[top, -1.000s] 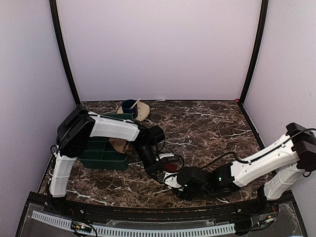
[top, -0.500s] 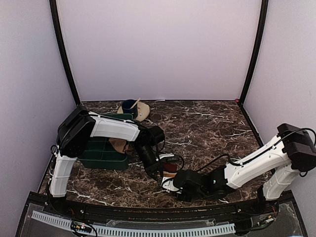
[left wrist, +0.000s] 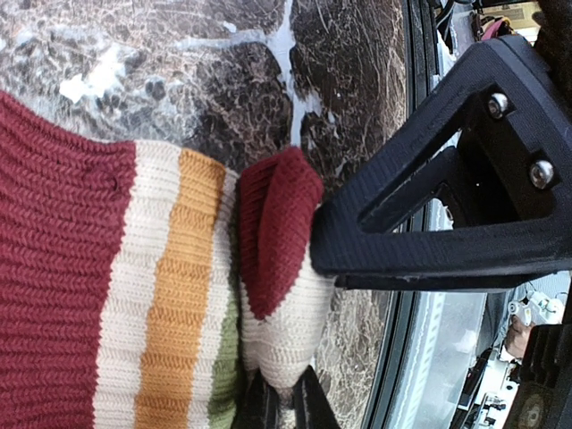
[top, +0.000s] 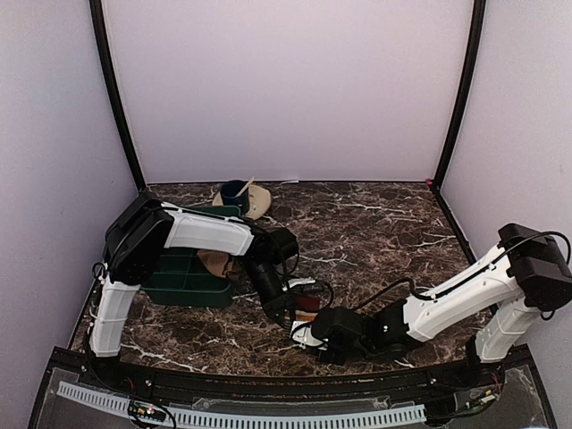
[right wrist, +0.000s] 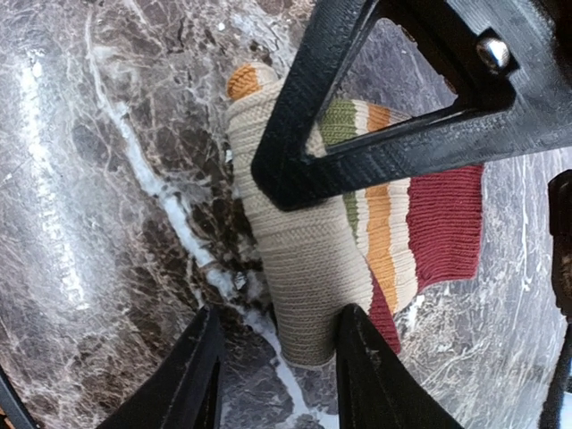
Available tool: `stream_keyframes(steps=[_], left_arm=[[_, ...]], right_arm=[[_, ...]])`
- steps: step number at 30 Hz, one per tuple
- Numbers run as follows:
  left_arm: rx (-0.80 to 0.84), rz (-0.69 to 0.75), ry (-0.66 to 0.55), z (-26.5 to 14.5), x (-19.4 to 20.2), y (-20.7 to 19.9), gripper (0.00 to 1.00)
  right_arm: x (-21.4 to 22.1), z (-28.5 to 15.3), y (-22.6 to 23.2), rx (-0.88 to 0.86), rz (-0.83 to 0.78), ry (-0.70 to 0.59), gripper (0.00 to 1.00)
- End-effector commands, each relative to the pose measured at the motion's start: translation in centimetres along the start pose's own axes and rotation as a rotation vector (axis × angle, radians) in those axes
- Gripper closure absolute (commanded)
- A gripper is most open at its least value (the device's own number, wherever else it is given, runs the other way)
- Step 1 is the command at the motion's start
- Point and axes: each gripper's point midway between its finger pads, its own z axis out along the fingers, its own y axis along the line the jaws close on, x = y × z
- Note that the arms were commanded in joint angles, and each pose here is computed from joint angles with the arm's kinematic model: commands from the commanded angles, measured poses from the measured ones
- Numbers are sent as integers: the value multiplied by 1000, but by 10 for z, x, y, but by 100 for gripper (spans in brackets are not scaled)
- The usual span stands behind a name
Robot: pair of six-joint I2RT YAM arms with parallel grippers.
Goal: Roll the socks
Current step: Roll the sock at the center of the board.
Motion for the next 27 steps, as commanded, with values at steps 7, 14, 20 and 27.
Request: stream_keyframes(steps=[7,14,20,27], left_arm=[[9,-18,30,3,7,3,100],[14,-18,28,3,7,2,100],[14,-18,29,3,7,2,100],[14,-16,26,2,6,2,100]], right_arm=[[-22,-3,-14,54,-28,-41,53],[-12,5,-16,48,-18,-15,54],[-3,12,-15,3,-5,9,61],[8,19,-5,-91,19,52,78]])
